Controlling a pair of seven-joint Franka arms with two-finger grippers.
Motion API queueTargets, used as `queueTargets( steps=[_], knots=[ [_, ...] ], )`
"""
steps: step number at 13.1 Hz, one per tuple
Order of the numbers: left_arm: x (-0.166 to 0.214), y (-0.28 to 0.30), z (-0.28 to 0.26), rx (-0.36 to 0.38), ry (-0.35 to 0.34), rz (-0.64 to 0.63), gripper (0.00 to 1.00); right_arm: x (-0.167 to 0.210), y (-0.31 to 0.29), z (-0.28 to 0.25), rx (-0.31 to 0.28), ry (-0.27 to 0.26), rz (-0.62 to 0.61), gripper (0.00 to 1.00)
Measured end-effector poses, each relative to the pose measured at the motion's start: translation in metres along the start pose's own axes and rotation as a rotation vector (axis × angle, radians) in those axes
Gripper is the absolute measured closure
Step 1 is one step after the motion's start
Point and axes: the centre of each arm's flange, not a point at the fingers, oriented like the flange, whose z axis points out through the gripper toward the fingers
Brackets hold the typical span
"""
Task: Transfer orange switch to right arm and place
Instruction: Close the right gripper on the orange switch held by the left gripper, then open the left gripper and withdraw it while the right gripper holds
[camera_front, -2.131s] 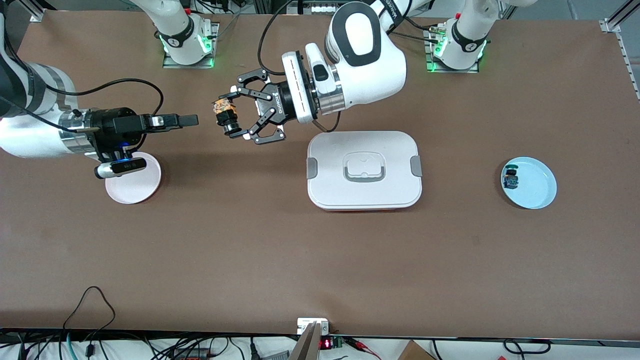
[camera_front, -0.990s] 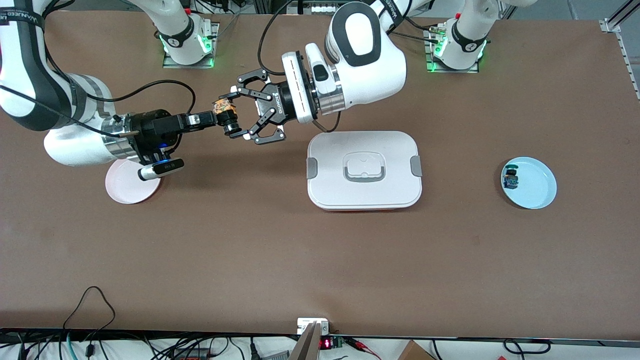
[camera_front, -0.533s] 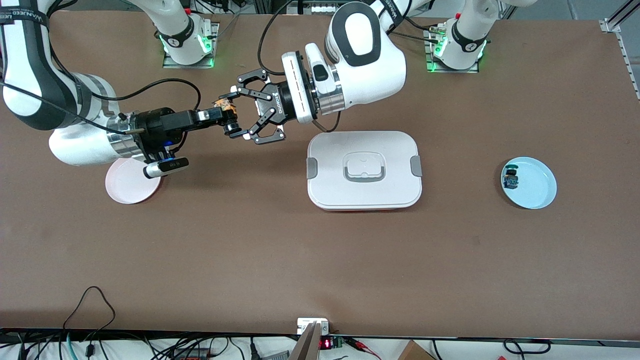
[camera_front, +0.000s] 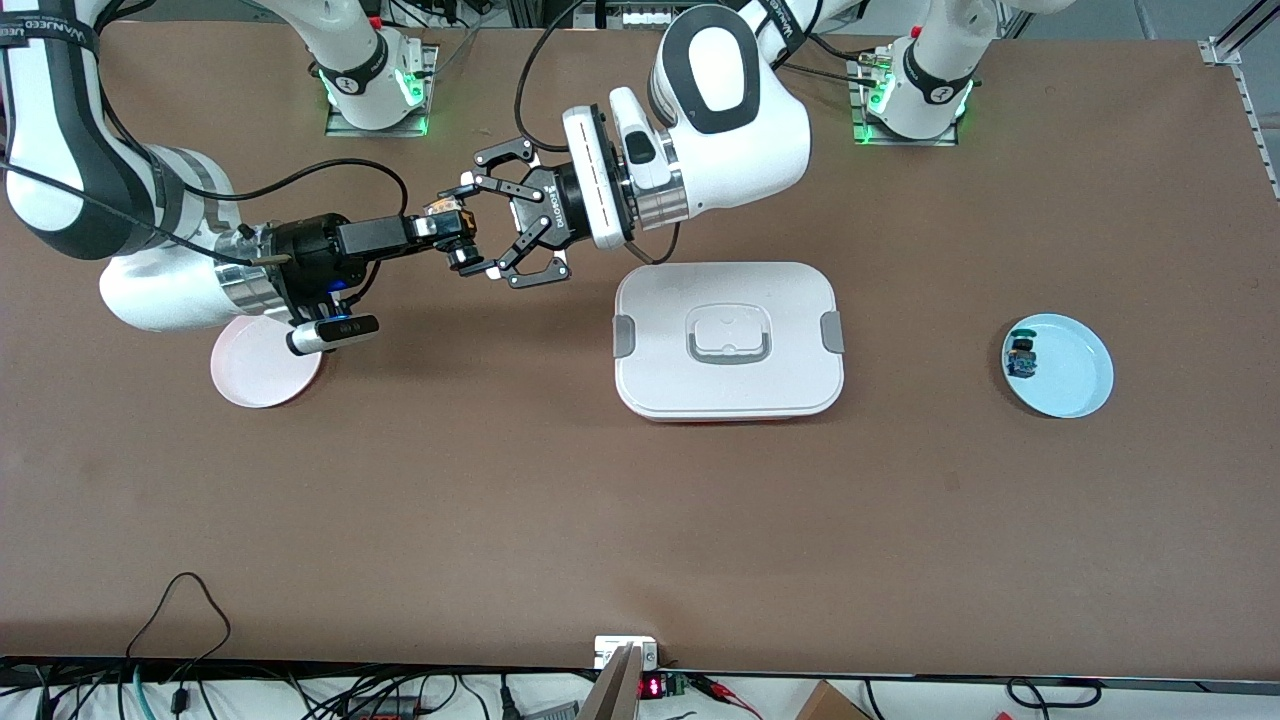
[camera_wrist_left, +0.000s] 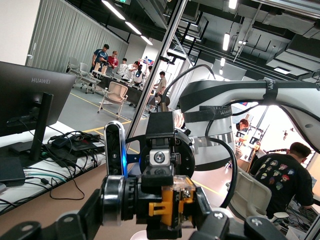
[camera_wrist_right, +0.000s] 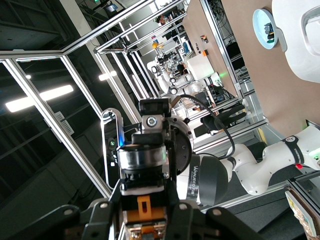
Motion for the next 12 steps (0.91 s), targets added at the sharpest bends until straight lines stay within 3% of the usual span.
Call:
queueTargets(
  steps=[5, 8, 12],
  knots=[
    [0.0, 0.0, 0.0, 0.0, 0.0, -0.001, 0.25, 0.0, 0.0, 0.0, 0.0, 0.0, -0.002, 0.65],
    [0.001, -0.003, -0.002, 0.006, 0.001, 0.003, 0.01, 0.0, 0.0, 0.001, -0.001, -0.002, -0.001, 0.65],
    [0.01, -0.021, -0.013, 0.026, 0.016, 0.007, 0.0, 0.003, 0.0, 0.0, 0.002, 0.018, -0.001, 0.66]
  ],
)
